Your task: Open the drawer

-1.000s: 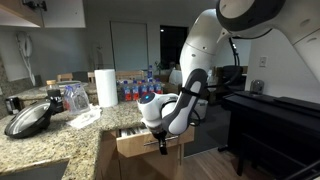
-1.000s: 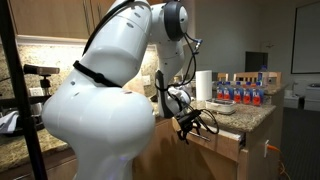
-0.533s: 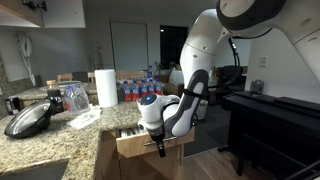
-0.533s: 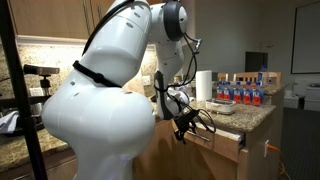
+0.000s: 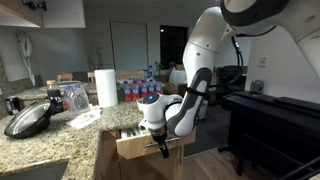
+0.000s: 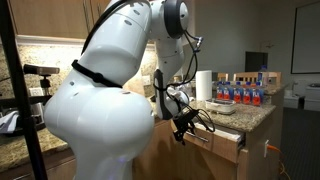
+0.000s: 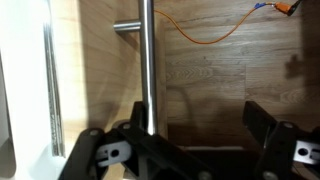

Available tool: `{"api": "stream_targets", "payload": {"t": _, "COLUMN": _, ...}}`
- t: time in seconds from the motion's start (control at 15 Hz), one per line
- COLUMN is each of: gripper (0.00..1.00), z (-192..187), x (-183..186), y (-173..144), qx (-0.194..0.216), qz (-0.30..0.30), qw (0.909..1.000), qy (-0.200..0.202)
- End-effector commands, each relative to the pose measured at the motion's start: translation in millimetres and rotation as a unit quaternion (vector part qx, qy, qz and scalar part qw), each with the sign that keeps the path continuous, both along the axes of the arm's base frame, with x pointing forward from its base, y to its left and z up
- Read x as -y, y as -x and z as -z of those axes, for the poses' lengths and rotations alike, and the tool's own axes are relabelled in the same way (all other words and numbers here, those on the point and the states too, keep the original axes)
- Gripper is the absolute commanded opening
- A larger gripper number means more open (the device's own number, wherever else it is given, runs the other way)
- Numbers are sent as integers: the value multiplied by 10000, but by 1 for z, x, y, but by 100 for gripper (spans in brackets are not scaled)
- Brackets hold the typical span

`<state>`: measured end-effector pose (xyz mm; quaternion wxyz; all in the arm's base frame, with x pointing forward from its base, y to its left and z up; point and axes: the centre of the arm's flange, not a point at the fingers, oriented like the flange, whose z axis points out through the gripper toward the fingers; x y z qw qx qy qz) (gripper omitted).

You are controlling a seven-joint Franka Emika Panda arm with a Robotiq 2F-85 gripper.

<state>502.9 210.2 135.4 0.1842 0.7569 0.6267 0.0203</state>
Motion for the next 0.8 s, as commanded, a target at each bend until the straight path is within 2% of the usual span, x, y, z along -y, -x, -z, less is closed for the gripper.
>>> {"api": "stream_targets", "payload": {"t": 0.0, "gripper": 100, "z": 16, "x": -13, "y": 37, "qx": -285, "qz": -237, "qw": 9993, "qy": -92}}
{"api": "stream_targets", "payload": {"t": 0.73, "gripper": 100, "z": 21, "x": -26, "y": 70, "qx": -368, "qz": -202, "qw": 9991, "qy": -84}}
